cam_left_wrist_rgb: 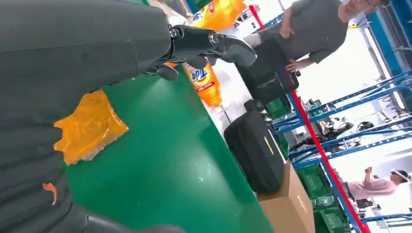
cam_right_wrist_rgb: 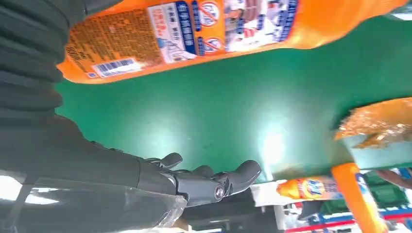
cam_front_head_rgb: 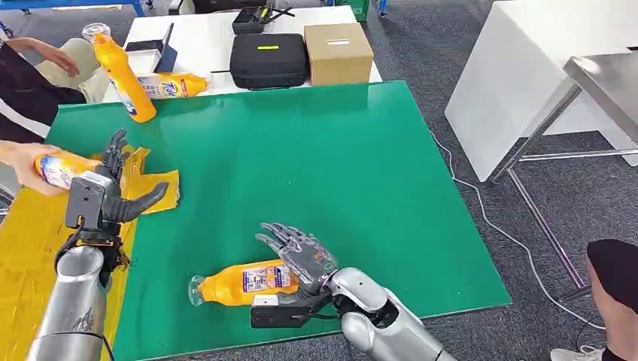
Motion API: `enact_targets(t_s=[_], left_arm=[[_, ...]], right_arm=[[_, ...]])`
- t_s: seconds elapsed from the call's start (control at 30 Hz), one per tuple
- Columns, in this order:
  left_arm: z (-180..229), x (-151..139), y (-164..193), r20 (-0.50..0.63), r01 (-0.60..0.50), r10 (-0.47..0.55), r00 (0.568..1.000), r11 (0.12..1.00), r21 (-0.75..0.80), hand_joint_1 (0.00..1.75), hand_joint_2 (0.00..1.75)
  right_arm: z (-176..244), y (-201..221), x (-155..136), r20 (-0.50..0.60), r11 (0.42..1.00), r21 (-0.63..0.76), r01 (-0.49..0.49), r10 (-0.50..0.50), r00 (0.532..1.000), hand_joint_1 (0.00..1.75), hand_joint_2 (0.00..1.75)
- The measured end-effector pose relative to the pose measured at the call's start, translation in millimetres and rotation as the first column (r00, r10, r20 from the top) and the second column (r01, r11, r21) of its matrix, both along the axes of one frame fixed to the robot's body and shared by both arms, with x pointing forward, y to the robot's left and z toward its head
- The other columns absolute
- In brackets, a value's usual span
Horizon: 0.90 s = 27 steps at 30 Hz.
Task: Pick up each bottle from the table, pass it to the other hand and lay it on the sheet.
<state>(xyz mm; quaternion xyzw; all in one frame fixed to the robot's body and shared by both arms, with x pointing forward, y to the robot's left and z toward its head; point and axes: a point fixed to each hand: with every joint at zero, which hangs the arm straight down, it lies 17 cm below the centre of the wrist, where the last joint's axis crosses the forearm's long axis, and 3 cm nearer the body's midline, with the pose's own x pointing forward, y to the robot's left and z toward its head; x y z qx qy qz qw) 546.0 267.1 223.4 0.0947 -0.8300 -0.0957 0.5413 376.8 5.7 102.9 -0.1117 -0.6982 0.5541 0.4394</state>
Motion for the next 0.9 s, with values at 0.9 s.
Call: enact_targets(t_s=[0.9], left_arm=[[-16, 5, -13, -0.047, 0.012, -0.013, 0.999, 0.999, -0.033, 0.00, 1.75]], right_arm=[[-61, -37, 7, -0.141, 0.993, -0.075, 0.090, -0.100, 0.985, 0.00, 1.75]])
